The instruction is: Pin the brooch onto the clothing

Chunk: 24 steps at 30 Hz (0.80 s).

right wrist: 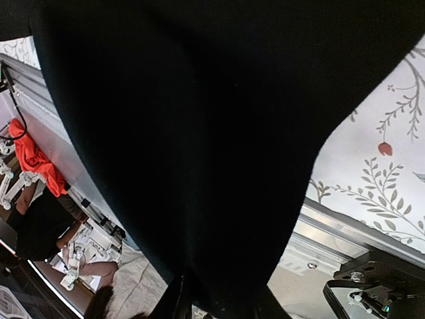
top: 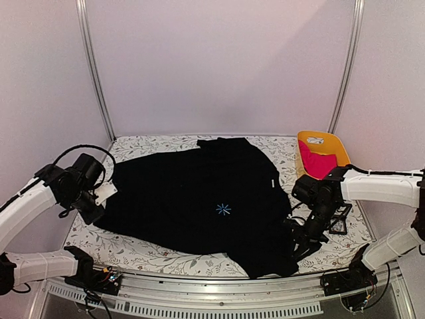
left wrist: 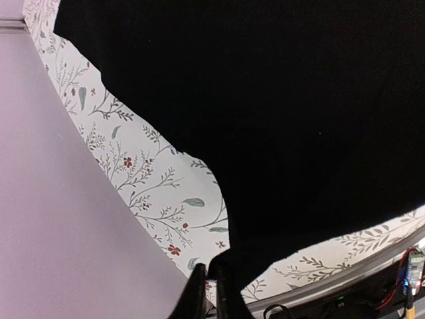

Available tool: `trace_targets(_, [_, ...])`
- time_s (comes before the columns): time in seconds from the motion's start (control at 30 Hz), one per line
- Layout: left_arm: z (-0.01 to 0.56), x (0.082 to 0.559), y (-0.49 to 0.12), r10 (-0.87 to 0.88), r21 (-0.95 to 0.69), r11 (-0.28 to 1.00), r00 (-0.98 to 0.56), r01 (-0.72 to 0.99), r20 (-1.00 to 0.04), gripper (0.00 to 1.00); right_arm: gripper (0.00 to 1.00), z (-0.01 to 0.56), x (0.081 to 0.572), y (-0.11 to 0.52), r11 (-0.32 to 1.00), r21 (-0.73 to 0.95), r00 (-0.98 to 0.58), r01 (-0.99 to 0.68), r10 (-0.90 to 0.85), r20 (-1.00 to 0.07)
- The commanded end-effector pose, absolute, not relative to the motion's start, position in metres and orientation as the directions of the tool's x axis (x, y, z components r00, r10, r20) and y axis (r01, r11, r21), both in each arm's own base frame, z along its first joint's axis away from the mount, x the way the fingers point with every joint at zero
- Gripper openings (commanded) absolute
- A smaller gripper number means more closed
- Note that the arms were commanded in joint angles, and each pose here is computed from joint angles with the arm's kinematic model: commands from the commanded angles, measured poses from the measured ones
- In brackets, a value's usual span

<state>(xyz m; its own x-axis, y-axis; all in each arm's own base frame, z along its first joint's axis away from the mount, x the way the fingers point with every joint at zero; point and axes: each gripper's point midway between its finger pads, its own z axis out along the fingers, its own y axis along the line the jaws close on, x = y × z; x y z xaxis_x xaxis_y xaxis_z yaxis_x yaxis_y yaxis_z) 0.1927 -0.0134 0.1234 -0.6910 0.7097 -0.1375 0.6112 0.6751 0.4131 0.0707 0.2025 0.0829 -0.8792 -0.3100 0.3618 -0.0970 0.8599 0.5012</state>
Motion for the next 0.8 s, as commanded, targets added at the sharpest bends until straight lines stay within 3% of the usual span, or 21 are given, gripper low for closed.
trace_targets(0.0, [0.121,0.177,-0.008,0.74,0.407,0.628,-0.67,0.664,-0.049,0.22,0.37,0.079,0.075,0.192,0.896,0.423,-0.884,-0.135,-0.302,0.358])
trace_targets(0.07, [0.12,0.171,-0.004,0.741,0.415,0.618,-0.671,0.668,-0.026,0.31,0.48,0.081,0.08,0.188,0.909,0.391,-0.893,-0.145,-0.291,0.344])
trace_targets(0.13, [0.122,0.171,-0.004,0.741,0.419,0.622,-0.671,0.662,-0.041,0.37,0.53,0.086,0.09,0.184,0.925,0.343,-0.909,-0.165,-0.277,0.31])
trace_targets(0.27, [0.123,0.174,-0.006,0.748,0.427,0.617,-0.661,0.661,-0.058,0.4,0.54,0.105,0.118,0.181,0.947,0.256,-0.943,-0.197,-0.254,0.216])
trace_targets(0.37, [0.134,0.195,-0.006,0.755,0.515,0.602,-0.644,0.611,-0.119,0.41,0.52,0.125,0.155,0.176,0.965,0.142,-0.969,-0.221,-0.234,0.082])
trace_targets(0.47, [0.153,0.23,-0.015,0.758,0.603,0.6,-0.614,0.526,-0.22,0.41,0.47,0.152,0.216,0.196,0.966,0.088,-0.964,-0.241,-0.228,-0.139])
trace_targets(0.57, [0.169,0.269,-0.037,0.761,0.636,0.609,-0.576,0.474,-0.299,0.4,0.34,0.172,0.282,0.232,0.955,0.087,-0.903,-0.282,-0.234,-0.36])
trace_targets(0.67, [0.172,0.312,-0.055,0.764,0.672,0.606,-0.547,0.425,-0.343,0.41,0.15,0.17,0.348,0.257,0.949,0.04,-0.835,-0.312,-0.253,-0.488])
trace_targets(0.77, [0.159,0.344,-0.073,0.773,0.668,0.599,-0.538,0.442,-0.336,0.41,0.02,0.153,0.41,0.268,0.956,-0.01,-0.8,-0.294,-0.252,-0.544])
